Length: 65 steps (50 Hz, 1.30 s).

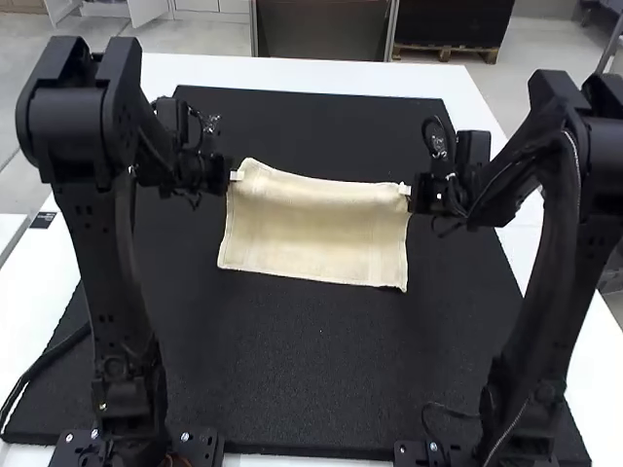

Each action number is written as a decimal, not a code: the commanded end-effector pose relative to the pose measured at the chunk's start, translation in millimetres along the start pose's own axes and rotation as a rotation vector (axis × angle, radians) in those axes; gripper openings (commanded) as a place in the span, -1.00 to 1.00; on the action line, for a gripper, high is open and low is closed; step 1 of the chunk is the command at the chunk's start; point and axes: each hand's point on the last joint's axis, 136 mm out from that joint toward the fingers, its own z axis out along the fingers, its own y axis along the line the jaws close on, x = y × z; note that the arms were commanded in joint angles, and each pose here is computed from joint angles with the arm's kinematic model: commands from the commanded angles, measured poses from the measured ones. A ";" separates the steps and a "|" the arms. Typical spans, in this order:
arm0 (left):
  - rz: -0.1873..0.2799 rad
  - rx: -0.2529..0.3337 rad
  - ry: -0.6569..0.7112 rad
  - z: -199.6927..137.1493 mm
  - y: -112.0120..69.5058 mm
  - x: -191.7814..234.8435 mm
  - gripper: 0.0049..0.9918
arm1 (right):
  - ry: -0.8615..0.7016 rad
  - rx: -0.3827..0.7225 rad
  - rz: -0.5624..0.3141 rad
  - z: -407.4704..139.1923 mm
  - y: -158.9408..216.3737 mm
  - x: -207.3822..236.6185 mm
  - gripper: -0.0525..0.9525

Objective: Fold the towel.

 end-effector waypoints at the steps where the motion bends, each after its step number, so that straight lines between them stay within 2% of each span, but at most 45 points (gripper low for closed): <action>1: 0.032 -0.005 -0.033 -11.5 -0.5 -12.0 -0.96 | -0.042 0.005 -0.007 -13.0 0.4 -16.4 -0.93; 39: 0.029 -0.003 -0.022 -30.6 -19.2 4.3 -0.96 | -0.002 -0.043 -0.002 -42.6 24.9 0.6 -0.93; 65: 0.029 -0.069 -0.001 -54.8 2.7 24.5 -0.96 | 0.012 -0.045 -0.001 -59.3 34.6 11.1 -0.93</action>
